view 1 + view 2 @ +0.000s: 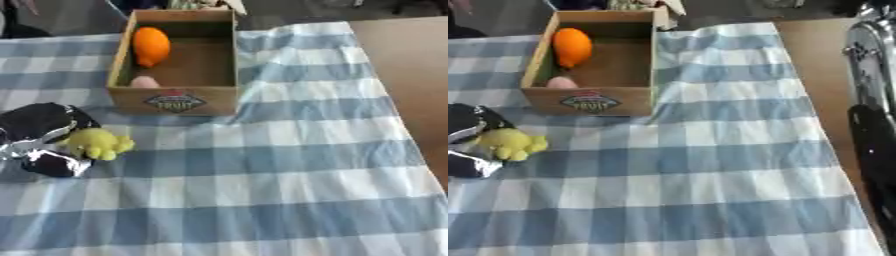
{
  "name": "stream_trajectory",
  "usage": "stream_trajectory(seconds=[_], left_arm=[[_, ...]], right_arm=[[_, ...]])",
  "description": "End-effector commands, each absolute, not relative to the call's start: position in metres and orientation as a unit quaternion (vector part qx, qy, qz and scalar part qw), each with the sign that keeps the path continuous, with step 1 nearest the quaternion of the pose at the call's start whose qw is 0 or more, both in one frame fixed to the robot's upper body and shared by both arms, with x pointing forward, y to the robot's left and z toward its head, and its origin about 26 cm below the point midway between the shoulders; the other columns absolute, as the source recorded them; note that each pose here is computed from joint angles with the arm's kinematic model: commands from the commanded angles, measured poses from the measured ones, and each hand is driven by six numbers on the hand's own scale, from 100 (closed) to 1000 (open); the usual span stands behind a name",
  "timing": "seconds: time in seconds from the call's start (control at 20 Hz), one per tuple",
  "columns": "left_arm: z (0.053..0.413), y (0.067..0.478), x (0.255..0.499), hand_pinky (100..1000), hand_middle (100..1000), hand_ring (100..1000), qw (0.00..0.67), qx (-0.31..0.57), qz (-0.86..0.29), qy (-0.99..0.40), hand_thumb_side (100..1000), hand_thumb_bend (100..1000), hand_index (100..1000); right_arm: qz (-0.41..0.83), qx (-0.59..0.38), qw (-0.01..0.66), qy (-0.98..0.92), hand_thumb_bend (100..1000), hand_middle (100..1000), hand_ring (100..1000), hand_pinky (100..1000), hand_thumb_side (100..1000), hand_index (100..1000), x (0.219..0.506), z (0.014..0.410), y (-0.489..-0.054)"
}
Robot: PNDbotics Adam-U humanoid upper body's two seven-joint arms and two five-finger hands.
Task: Pick up objects on the table and place them in the box.
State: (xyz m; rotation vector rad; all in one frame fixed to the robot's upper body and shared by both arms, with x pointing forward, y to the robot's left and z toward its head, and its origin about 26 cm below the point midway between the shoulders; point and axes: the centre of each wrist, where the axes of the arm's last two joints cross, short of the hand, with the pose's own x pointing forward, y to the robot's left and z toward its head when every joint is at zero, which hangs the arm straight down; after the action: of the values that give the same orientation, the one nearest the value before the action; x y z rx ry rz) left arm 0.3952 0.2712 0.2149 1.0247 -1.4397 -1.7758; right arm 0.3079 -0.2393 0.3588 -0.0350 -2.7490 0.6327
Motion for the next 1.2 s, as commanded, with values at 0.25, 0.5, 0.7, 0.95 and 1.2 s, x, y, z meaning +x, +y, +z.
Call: stream_trajectory(seconds=[0.25, 0.5, 0.7, 0.95, 1.2], left_arm=[[0.246, 0.265, 0.383, 335, 478, 526, 0.286, 0.410, -0.614, -0.611, 244, 100, 634], [0.271, 0.257, 0.365, 329, 481, 524, 0.273, 0.415, -0.607, -0.621, 245, 100, 635], [0.296, 0.248, 0.349, 313, 470, 512, 0.258, 0.425, -0.587, -0.638, 250, 100, 629], [0.332, 0.227, 0.338, 307, 466, 508, 0.220, 0.433, -0.549, -0.680, 261, 100, 629], [0.354, 0.202, 0.358, 315, 467, 515, 0.203, 0.450, -0.531, -0.689, 261, 100, 632]], right_arm=[[0.222, -0.023, 0.152, -0.963, 100, 664, 804, 908, 566, 855, 0.305, 0.365, -0.244], [0.221, -0.024, 0.153, -0.963, 100, 663, 804, 909, 566, 855, 0.305, 0.365, -0.244], [0.219, -0.025, 0.153, -0.963, 100, 663, 804, 908, 565, 855, 0.305, 0.365, -0.244], [0.218, -0.023, 0.152, -0.964, 100, 662, 804, 907, 564, 854, 0.305, 0.366, -0.243], [0.225, -0.013, 0.147, -0.963, 100, 662, 804, 906, 563, 854, 0.305, 0.367, -0.238]])
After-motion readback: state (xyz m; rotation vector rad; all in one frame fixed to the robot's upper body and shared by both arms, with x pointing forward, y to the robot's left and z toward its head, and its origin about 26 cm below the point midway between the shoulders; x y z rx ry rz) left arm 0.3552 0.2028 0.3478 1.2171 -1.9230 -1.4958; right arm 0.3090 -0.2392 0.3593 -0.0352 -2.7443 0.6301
